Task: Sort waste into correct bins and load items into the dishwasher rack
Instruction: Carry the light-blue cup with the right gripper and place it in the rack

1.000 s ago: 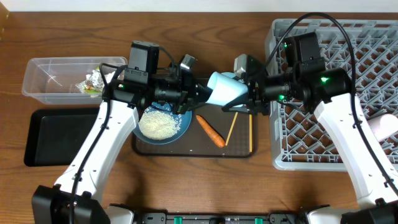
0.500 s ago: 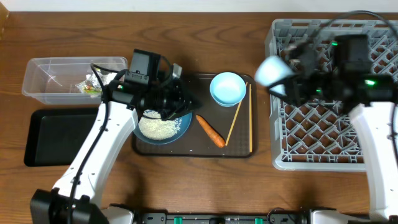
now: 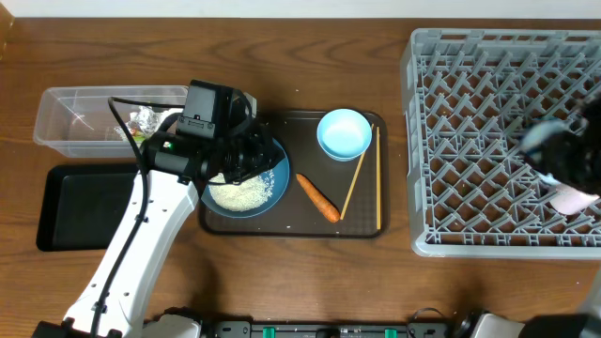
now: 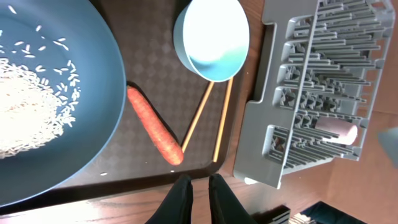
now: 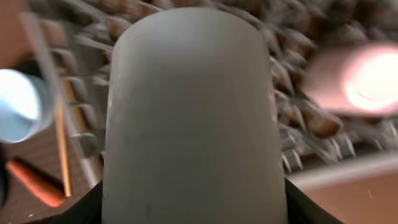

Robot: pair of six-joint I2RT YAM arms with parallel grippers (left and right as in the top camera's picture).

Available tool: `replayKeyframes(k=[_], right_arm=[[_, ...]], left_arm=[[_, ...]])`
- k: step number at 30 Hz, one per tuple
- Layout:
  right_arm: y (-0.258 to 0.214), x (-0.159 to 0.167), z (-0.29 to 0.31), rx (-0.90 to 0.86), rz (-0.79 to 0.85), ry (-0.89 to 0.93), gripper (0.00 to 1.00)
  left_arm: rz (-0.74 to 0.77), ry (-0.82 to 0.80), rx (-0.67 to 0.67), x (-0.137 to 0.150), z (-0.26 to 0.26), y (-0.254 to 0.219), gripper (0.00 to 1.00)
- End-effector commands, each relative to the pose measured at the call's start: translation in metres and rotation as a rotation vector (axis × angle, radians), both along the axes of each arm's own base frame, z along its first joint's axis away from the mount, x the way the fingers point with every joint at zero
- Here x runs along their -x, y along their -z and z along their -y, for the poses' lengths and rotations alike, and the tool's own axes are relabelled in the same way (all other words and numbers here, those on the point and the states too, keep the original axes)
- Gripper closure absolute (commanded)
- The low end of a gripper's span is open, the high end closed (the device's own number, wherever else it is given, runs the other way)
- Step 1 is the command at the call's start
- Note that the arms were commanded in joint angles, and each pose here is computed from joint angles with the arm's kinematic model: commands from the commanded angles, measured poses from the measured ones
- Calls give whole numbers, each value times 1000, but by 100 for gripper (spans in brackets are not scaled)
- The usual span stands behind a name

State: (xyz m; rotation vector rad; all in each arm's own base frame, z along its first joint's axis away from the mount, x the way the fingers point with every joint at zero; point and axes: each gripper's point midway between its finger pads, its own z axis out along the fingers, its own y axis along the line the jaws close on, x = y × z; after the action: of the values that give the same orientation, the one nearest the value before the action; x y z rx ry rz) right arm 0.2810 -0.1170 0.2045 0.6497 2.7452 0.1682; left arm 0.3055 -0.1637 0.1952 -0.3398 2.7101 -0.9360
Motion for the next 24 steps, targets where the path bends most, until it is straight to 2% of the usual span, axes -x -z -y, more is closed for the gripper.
replayKeyframes(k=[1, 8, 15, 18, 20, 21, 22, 24], right_arm=[[17, 11, 16, -16, -103, 67, 82], [58, 21, 17, -95, -293, 74, 82], [85, 18, 25, -104, -371, 74, 79], [93, 18, 25, -120, -399, 72, 71], [96, 18, 24, -131, -406, 72, 56], [97, 18, 24, -132, -406, 71, 45], [97, 17, 24, -132, -405, 71, 39], [93, 16, 23, -135, -390, 70, 36]], left_arm=[[29, 3, -20, -2, -3, -4, 88], [29, 3, -20, -2, -3, -4, 88], [25, 3, -21, -2, -4, -4, 88], [25, 3, -22, -2, -4, -4, 87], [25, 3, -22, -2, -4, -4, 87], [25, 3, -22, -2, -4, -4, 84], [25, 3, -22, -2, -4, -4, 83], [27, 0, -28, -2, -5, -3, 77]])
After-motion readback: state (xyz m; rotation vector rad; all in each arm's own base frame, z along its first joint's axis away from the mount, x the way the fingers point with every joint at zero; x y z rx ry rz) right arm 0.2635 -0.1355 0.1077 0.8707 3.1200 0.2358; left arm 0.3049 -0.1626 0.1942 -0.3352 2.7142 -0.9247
